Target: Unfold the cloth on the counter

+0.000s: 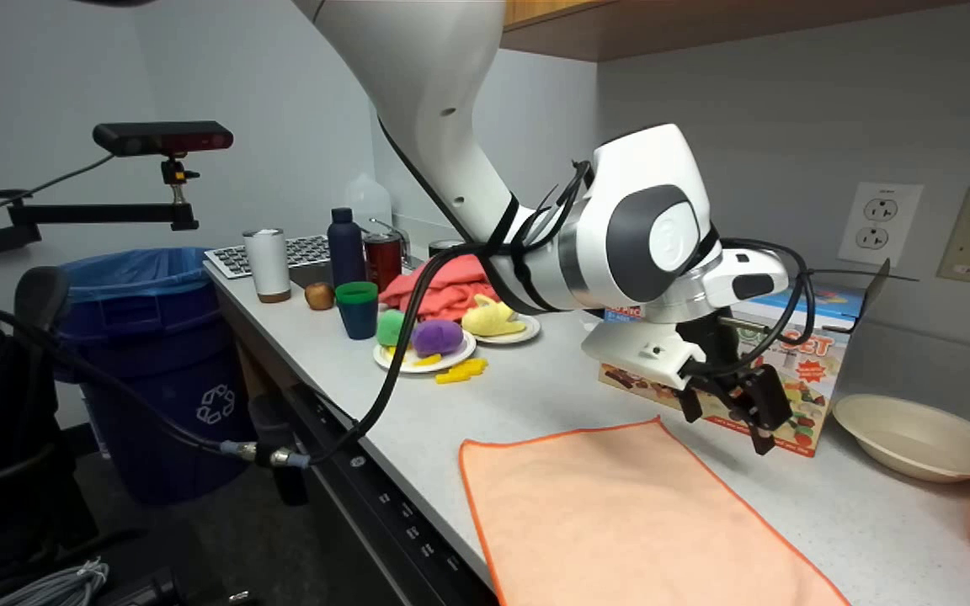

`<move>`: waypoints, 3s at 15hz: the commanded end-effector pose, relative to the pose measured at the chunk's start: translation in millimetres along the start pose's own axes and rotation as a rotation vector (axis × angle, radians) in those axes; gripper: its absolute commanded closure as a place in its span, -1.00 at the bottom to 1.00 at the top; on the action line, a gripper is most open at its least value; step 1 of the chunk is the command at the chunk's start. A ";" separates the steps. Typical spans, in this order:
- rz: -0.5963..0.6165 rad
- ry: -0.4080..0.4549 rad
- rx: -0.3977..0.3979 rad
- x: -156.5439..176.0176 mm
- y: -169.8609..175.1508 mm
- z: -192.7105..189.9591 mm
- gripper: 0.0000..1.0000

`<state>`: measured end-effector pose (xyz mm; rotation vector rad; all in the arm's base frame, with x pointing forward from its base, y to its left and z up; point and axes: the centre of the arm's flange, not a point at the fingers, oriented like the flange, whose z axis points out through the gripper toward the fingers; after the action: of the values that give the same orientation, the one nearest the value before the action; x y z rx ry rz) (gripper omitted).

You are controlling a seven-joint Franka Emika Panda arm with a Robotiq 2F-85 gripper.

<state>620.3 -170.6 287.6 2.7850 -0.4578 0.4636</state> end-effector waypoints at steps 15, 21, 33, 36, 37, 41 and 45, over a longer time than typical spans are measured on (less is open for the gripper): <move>0.056 -0.526 0.238 -53.0 87.1 -128.8 -1.00; 0.126 -0.570 0.327 -69.7 73.5 -88.6 -1.00; 0.225 -0.345 0.216 -70.5 44.8 32.4 -1.00; 0.201 -0.354 0.237 -73.1 44.9 39.6 -1.00; 0.170 -0.375 0.262 -74.7 43.8 39.4 -1.00; -0.016 -0.417 0.347 -81.9 36.2 34.3 -1.00; -0.239 -0.426 0.350 -85.8 24.1 27.5 -1.00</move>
<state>543.2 -184.1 239.2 3.2206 -0.3566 -0.0592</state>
